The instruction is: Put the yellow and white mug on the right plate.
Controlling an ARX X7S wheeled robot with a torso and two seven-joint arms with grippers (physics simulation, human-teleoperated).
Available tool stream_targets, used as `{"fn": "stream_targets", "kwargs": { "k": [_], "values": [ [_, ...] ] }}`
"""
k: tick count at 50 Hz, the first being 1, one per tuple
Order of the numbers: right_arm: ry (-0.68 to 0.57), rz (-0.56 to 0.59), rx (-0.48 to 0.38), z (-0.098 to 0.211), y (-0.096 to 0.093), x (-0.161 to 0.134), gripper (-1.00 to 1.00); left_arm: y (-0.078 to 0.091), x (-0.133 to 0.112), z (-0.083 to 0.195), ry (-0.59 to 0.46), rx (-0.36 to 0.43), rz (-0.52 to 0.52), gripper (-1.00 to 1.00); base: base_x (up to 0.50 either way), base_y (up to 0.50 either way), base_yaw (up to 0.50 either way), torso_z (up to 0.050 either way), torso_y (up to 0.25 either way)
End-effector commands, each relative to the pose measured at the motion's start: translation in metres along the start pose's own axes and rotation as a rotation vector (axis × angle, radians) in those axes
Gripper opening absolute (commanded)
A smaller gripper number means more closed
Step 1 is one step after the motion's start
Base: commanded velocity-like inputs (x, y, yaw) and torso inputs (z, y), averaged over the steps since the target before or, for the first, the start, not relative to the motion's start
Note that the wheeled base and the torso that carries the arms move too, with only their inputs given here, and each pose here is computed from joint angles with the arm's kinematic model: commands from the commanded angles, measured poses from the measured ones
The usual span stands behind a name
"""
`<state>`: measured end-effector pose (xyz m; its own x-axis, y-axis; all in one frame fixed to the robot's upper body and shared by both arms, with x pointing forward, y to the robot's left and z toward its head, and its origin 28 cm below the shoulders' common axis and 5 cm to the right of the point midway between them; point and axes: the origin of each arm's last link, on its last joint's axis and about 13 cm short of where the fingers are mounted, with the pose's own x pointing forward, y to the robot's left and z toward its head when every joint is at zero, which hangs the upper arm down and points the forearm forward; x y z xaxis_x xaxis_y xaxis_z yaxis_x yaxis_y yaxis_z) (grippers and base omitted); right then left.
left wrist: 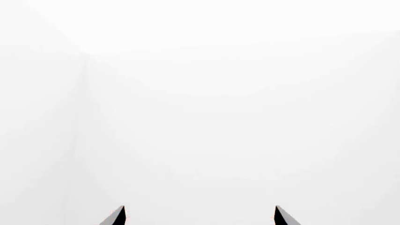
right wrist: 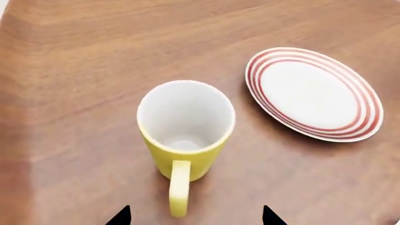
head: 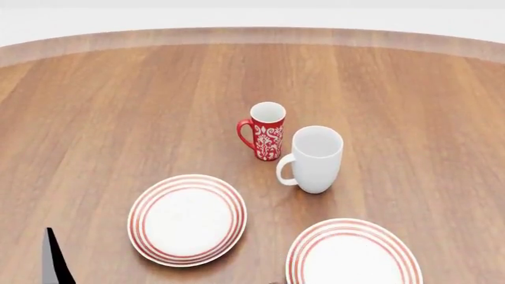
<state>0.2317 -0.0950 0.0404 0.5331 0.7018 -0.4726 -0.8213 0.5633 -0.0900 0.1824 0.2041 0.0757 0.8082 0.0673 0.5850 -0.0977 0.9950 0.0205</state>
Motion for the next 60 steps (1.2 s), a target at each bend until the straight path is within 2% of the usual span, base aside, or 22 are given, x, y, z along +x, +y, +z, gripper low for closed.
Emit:
{"fn": "stream_targets", "kwargs": {
  "k": [1,30,52,60],
  "values": [
    [0.024,0.045,0.006,0.001,0.005,0.010,1.00,0.001,0.002,0.000,-0.001,0.028,0.010,1.00,0.00,0.00,0.00,0.000,0.000],
    [0.057,0.038,0.013,0.004,0.000,0.032,1.00,0.001,0.001,-0.001,0.008,0.030,0.009,1.00,0.00,0.00,0.00,0.000,0.000],
    [0.091,0.065,-0.010,-0.005,0.011,0.043,1.00,0.001,0.002,-0.001,0.014,0.031,0.008,1.00,0.00,0.00,0.00,0.000,0.000],
    [0.087,0.053,-0.010,-0.005,0.006,0.047,1.00,0.001,0.001,-0.001,0.015,0.031,0.006,1.00,0.00,0.00,0.00,0.000,0.000]
  ]
}}
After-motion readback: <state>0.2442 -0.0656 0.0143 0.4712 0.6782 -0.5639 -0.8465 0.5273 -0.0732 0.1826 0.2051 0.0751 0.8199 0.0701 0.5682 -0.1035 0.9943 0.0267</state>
